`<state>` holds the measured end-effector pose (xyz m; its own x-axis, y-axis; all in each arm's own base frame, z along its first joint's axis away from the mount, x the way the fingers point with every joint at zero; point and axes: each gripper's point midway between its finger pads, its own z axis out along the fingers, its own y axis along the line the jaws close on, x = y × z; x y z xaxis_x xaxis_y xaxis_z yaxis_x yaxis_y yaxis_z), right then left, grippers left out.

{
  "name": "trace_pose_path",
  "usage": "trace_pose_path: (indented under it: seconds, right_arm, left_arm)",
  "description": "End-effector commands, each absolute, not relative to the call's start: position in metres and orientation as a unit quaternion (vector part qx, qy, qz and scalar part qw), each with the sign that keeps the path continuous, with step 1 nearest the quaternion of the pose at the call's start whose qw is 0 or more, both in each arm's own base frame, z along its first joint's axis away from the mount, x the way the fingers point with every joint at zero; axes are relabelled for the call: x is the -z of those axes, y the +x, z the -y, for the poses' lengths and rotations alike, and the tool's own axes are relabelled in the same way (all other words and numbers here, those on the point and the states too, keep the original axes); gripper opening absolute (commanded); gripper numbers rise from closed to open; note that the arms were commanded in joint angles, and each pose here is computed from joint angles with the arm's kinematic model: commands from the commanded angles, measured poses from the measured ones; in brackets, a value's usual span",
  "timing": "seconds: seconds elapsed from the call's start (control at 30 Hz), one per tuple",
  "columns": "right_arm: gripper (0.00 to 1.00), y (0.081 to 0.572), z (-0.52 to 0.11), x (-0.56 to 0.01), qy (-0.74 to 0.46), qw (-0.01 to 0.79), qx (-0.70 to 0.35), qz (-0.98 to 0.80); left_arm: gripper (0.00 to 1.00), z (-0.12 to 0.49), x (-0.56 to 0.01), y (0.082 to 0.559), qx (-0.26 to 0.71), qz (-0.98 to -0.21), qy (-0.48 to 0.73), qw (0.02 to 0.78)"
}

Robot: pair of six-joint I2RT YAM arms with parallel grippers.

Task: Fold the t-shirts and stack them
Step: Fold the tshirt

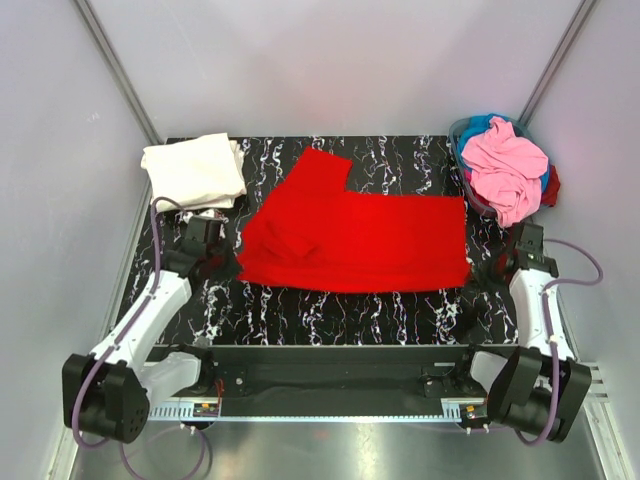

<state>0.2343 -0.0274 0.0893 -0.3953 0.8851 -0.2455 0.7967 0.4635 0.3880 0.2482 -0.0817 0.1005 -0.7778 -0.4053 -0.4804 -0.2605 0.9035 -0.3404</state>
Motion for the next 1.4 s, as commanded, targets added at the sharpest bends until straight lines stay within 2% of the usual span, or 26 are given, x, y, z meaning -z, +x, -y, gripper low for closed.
trace_pose_path:
  seconds: [0.0,0.03,0.1,0.13,0.2,0.3,0.33,0.4,0.5,0.6,0.7,0.77,0.9,1.13,1.37]
  right_arm:
    - [0.28,0.209,0.022,-0.079,0.536,0.179,-0.089,-0.820]
    - [0.56,0.208,0.022,-0.080,0.544,0.179,-0.089,-0.815]
    - [0.76,0.210,0.026,-0.087,0.543,0.196,-0.086,-0.812]
    - [0.90,0.209,0.032,-0.089,0.543,0.205,-0.071,-0.811]
    - [0.94,0.213,0.036,-0.101,0.535,0.226,-0.068,-0.811]
    - [0.92,0.222,0.029,-0.115,0.514,0.255,-0.100,-0.813]
    - [0.91,0.229,0.012,-0.121,0.493,0.258,-0.154,-0.817]
    - [0.87,0.241,0.000,-0.127,0.470,0.286,-0.196,-0.812]
    - [0.85,0.246,-0.021,-0.128,0.426,0.298,-0.196,-0.832]
    - [0.84,0.249,-0.050,-0.124,0.388,0.293,-0.228,-0.843]
    - [0.80,0.250,-0.099,-0.121,0.328,0.305,-0.312,-0.838]
    - [0.80,0.245,-0.120,-0.111,0.290,0.323,-0.326,-0.840]
    - [0.80,0.242,-0.122,-0.080,0.283,0.330,-0.289,-0.853]
    - [0.79,0.248,-0.133,-0.074,0.266,0.317,-0.292,-0.862]
    - [0.79,0.248,-0.133,-0.073,0.266,0.317,-0.294,-0.862]
  left_arm:
    - [0.08,0.072,-0.110,0.237,0.111,-0.932,-0.195,0.284]
    - [0.27,0.071,-0.111,0.233,0.111,-0.933,-0.197,0.280]
    - [0.43,0.074,-0.119,0.232,0.121,-0.931,-0.194,0.285]
    - [0.59,0.073,-0.123,0.228,0.123,-0.929,-0.194,0.290]
    - [0.66,0.068,-0.133,0.229,0.116,-0.924,-0.198,0.307]
    - [0.55,0.057,-0.151,0.232,0.093,-0.916,-0.196,0.338]
    - [0.55,0.058,-0.154,0.238,0.097,-0.913,-0.188,0.349]
    - [0.52,0.070,-0.154,0.245,0.122,-0.913,-0.173,0.349]
    - [0.44,0.095,-0.145,0.264,0.149,-0.919,-0.155,0.331]
    - [0.43,0.130,-0.128,0.284,0.177,-0.928,-0.133,0.299]
    - [0.42,0.164,-0.123,0.303,0.220,-0.923,-0.126,0.289]
    - [0.42,0.184,-0.128,0.317,0.242,-0.914,-0.121,0.302]
    - [0.41,0.202,-0.103,0.334,0.236,-0.924,-0.120,0.276]
    - [0.42,0.215,-0.079,0.351,0.231,-0.928,-0.123,0.265]
    - [0.43,0.216,-0.057,0.348,0.210,-0.937,-0.131,0.248]
